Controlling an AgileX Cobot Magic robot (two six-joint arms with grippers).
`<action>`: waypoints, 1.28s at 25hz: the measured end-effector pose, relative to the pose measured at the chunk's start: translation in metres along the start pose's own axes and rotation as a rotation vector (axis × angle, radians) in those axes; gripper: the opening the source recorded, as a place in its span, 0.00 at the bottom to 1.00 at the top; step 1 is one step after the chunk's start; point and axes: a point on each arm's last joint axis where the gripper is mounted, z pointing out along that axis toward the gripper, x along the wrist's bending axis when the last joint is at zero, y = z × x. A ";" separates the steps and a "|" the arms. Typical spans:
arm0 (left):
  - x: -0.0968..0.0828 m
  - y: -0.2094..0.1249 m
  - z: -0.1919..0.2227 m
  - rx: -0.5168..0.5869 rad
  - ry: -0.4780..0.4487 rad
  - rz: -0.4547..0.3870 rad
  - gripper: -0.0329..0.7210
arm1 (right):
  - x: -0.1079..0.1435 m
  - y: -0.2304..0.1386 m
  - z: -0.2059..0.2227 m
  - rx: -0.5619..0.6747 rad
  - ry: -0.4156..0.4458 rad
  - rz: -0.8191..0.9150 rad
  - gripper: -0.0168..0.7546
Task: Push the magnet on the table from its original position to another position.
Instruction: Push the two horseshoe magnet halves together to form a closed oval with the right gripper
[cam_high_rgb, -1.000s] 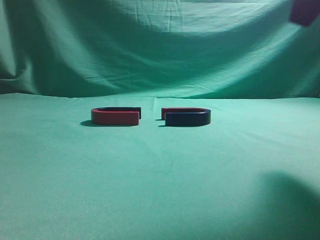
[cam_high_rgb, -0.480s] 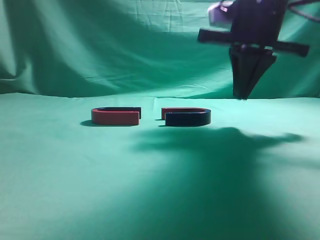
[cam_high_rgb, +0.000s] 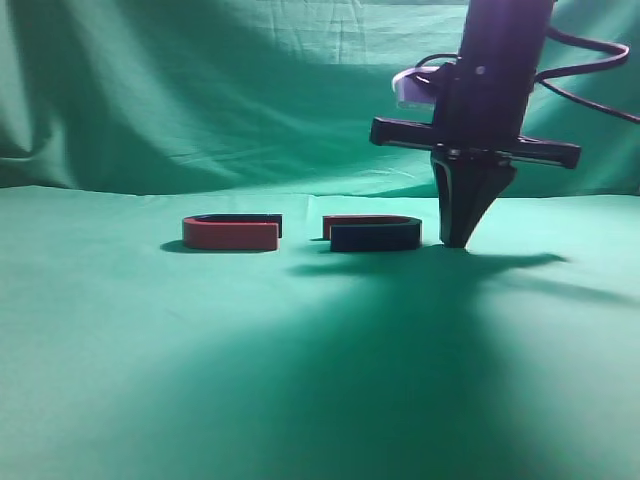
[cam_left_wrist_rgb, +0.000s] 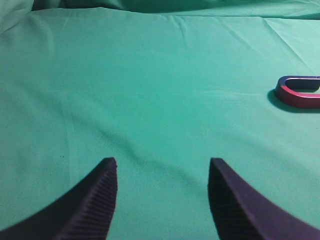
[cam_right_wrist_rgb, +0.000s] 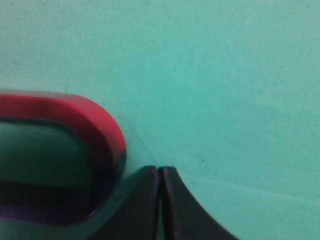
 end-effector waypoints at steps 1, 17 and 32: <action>0.000 0.000 0.000 0.000 0.000 0.000 0.54 | 0.001 0.001 0.000 -0.005 0.002 -0.001 0.02; 0.000 0.000 0.000 0.000 0.000 0.000 0.54 | 0.031 0.005 0.006 -0.095 0.062 -0.021 0.02; 0.000 0.000 0.000 0.000 0.000 0.000 0.54 | 0.044 0.024 -0.044 -0.034 0.055 -0.083 0.02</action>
